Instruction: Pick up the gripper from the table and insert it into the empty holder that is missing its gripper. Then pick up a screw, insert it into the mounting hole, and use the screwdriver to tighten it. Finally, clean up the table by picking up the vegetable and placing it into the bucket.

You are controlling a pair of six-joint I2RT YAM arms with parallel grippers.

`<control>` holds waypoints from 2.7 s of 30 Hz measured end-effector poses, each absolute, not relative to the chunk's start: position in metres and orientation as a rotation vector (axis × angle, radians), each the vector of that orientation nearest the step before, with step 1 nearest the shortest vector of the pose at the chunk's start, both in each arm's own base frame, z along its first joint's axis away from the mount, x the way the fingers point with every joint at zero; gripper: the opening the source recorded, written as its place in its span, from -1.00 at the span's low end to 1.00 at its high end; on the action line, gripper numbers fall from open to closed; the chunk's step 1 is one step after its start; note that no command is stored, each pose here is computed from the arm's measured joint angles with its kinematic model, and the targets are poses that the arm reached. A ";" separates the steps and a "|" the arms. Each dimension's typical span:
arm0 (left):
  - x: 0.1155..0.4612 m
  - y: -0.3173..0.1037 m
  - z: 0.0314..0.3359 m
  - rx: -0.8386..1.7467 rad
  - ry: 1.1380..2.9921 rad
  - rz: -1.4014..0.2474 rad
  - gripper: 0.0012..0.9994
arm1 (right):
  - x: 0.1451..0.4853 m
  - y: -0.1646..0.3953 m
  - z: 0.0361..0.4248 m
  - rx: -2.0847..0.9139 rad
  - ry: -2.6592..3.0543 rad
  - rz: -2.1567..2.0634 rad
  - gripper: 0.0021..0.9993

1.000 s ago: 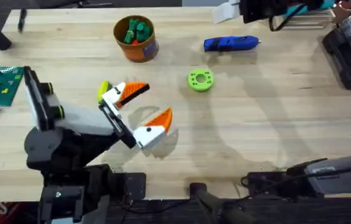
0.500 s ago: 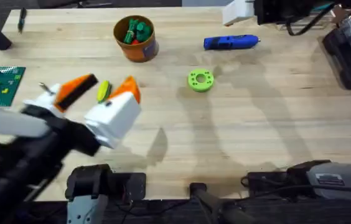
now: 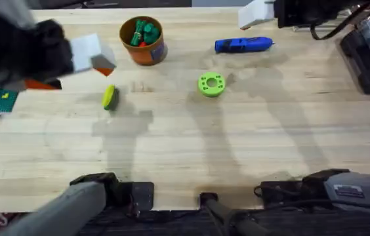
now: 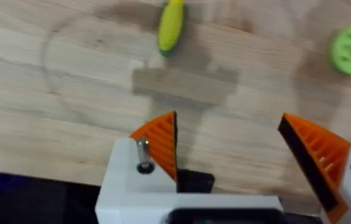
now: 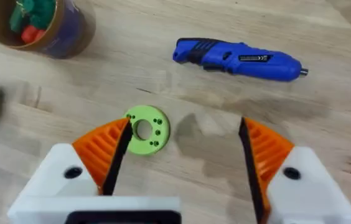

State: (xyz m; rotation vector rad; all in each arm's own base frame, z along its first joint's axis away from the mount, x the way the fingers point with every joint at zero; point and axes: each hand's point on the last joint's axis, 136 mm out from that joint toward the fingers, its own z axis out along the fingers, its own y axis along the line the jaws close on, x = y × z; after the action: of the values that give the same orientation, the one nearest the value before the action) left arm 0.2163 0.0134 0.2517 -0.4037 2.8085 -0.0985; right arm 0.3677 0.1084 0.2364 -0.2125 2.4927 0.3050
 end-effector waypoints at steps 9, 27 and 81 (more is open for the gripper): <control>0.291 0.039 0.140 -0.279 3.178 0.072 0.97 | 0.360 0.107 0.231 -0.212 2.532 0.301 0.99; 0.313 0.048 0.062 0.016 3.228 0.069 0.97 | 0.359 0.106 0.230 -0.212 2.536 0.301 0.99; 0.319 0.055 0.071 -0.054 3.187 -0.152 -0.93 | 0.360 0.107 0.231 -0.209 2.531 0.302 0.99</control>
State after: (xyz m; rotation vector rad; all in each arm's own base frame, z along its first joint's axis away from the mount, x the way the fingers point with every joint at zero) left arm 0.3188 0.0554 0.0711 -0.0543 3.1868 -0.1520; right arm 0.3604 0.1067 0.2310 -0.2088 2.5311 0.3021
